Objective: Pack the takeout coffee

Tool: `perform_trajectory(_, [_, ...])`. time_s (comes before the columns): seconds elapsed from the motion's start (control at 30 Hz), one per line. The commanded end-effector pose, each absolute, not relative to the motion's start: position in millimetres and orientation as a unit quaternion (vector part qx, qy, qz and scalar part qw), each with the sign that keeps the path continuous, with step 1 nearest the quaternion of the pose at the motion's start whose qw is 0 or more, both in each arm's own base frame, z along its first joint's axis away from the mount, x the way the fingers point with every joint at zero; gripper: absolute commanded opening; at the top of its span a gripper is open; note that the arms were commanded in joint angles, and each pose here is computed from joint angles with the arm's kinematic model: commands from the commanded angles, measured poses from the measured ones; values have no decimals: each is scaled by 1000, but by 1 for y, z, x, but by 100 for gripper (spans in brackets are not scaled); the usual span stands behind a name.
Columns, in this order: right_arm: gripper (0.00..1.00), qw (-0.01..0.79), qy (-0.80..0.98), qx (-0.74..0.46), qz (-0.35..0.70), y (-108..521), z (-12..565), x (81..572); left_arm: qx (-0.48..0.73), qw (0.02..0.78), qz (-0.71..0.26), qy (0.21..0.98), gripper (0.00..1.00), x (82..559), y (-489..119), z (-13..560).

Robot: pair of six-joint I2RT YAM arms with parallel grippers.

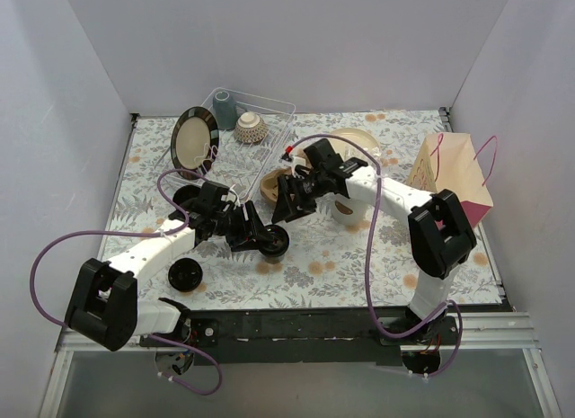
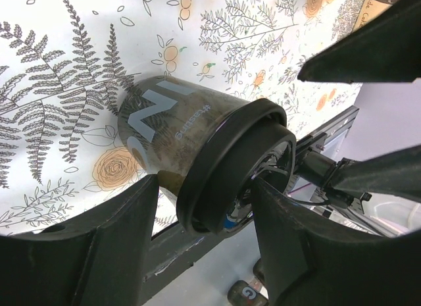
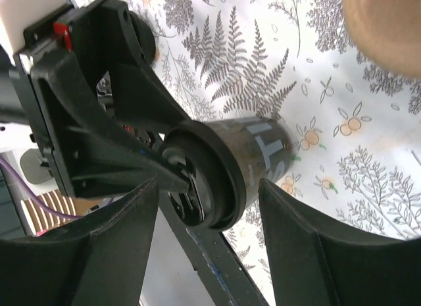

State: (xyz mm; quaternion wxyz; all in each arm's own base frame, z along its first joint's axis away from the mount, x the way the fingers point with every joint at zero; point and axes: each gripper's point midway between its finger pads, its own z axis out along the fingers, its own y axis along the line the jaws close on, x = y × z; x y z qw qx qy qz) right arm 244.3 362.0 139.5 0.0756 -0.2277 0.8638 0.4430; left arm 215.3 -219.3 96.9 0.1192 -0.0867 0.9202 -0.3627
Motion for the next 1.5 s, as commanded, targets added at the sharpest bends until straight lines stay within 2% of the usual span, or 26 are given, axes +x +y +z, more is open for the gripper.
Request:
perform_trajectory(0.0, [70, 84, 863, -222, 447, 356, 149, 237, -109, 91, -285, 948, 56, 198, -195, 65])
perform_trajectory(0.27, [67, 44, 864, -233, 445, 350, 122, 218, -109, 89, -291, 946, 56, 201, -198, 67])
perform_trajectory(0.53, [62, 35, 869, -238, 432, 349, 103, 214, -117, 84, -286, 947, 56, 198, -196, 65])
perform_trajectory(0.97, [61, 32, 868, -244, 432, 359, 94, 210, -120, 82, -287, 947, 55, 195, -195, 63])
perform_trajectory(1.07, [58, 34, 872, -238, 425, 360, 91, 211, -119, 83, -289, 946, 55, 195, -196, 63])
perform_trajectory(1.2, [48, 34, 877, -236, 417, 357, 87, 209, -117, 89, -293, 945, 55, 198, -197, 68])
perform_trajectory(1.3, [44, 31, 879, -241, 410, 353, 82, 206, -111, 108, -296, 942, 57, 208, -200, 83])
perform_trajectory(1.47, [41, 20, 880, -250, 403, 349, 78, 203, -93, 132, -286, 944, 60, 222, -198, 108])
